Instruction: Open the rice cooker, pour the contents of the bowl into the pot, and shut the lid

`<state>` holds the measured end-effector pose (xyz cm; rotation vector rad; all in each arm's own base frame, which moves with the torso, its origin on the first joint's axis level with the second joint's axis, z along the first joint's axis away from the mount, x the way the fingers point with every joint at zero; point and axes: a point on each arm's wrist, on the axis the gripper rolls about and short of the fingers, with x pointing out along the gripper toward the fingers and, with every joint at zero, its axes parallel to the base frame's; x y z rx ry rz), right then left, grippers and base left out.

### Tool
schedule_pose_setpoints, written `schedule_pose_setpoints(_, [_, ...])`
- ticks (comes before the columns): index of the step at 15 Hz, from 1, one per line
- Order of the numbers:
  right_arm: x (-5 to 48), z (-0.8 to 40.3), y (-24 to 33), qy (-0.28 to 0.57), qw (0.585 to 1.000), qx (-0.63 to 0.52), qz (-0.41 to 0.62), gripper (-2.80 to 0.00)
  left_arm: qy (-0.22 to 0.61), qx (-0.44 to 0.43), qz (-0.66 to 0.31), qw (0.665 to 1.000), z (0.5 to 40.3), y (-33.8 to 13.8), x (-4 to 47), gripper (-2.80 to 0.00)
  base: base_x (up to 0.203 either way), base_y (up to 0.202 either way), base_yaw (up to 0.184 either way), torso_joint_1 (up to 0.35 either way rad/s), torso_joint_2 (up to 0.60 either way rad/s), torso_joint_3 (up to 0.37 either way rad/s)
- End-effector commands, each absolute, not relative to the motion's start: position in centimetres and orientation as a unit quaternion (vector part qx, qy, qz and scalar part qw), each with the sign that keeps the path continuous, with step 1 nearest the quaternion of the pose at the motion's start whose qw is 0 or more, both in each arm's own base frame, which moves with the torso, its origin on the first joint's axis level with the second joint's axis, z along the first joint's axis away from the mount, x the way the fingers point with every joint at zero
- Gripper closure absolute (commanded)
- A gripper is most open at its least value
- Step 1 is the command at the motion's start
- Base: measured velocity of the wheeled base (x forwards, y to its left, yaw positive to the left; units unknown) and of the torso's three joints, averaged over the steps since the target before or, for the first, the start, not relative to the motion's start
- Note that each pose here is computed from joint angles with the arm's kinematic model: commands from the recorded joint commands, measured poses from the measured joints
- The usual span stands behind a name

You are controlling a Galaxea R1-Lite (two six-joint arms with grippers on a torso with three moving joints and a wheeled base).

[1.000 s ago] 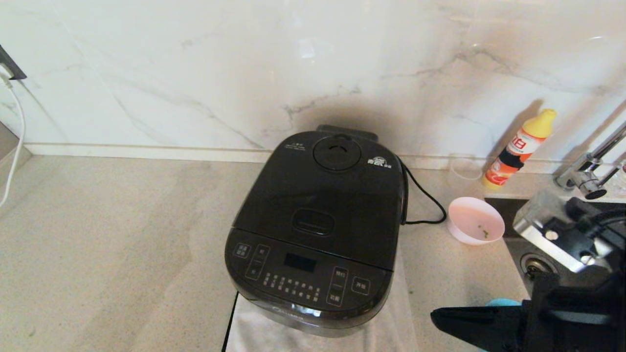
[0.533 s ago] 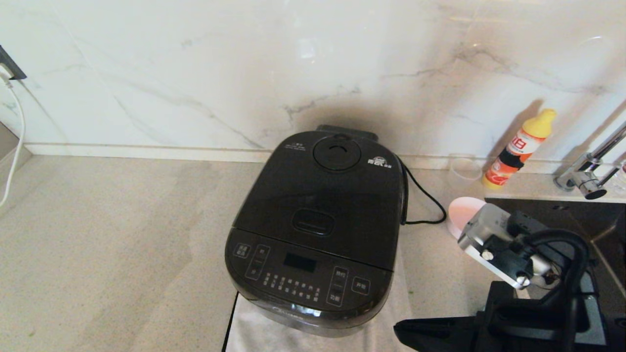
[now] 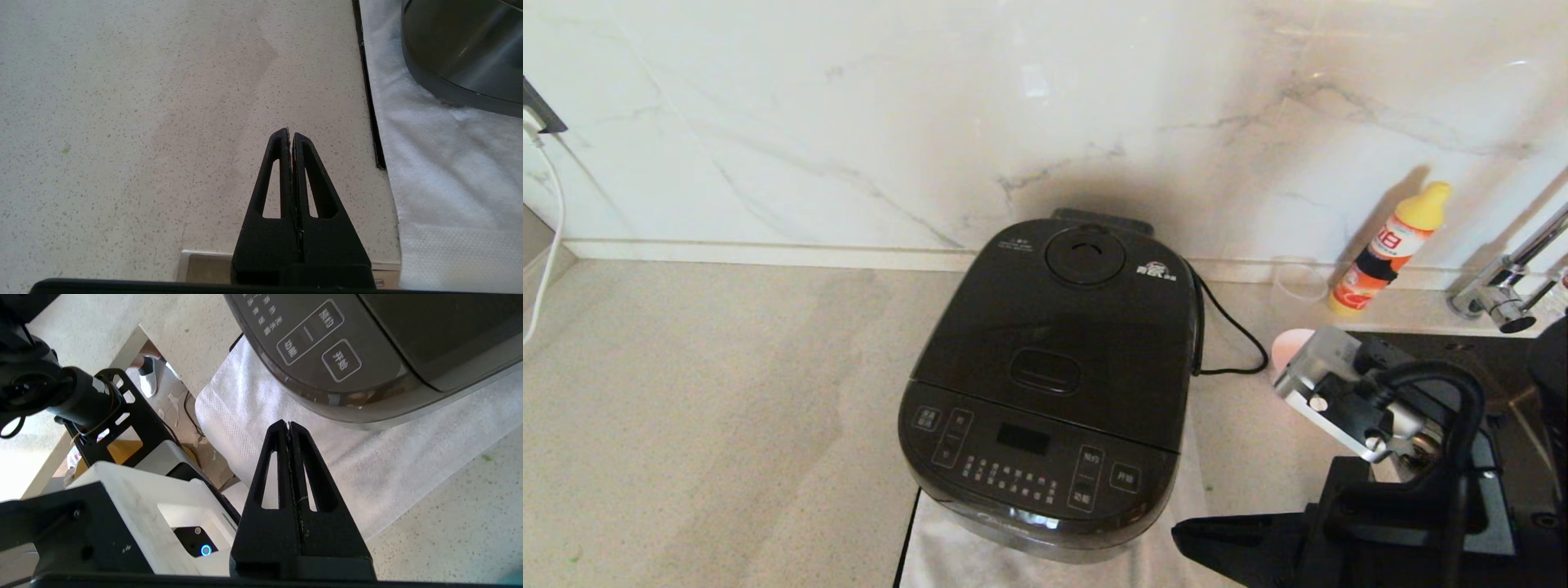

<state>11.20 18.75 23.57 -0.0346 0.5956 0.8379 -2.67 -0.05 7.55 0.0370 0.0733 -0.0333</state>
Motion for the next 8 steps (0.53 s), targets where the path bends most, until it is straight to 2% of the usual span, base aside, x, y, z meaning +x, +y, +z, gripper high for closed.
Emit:
schedule_pose_setpoints(1, [11.6,23.7,19.0,0.285,0.873,-0.015,0.396,0.00,0.037,0.019,-0.017,0.999,7.5,0.0,-2.7,0.00,0.000,0.000,0.000,0.000,0.00,0.000])
schedule_pose_setpoints(8, [13.0,24.4,18.2,0.278,0.882,0.004,0.382,0.00,0.038,0.019,-0.017,0.999,7.6,0.0,-2.7,0.00,0.000,0.000,0.000,0.000,0.00,0.000])
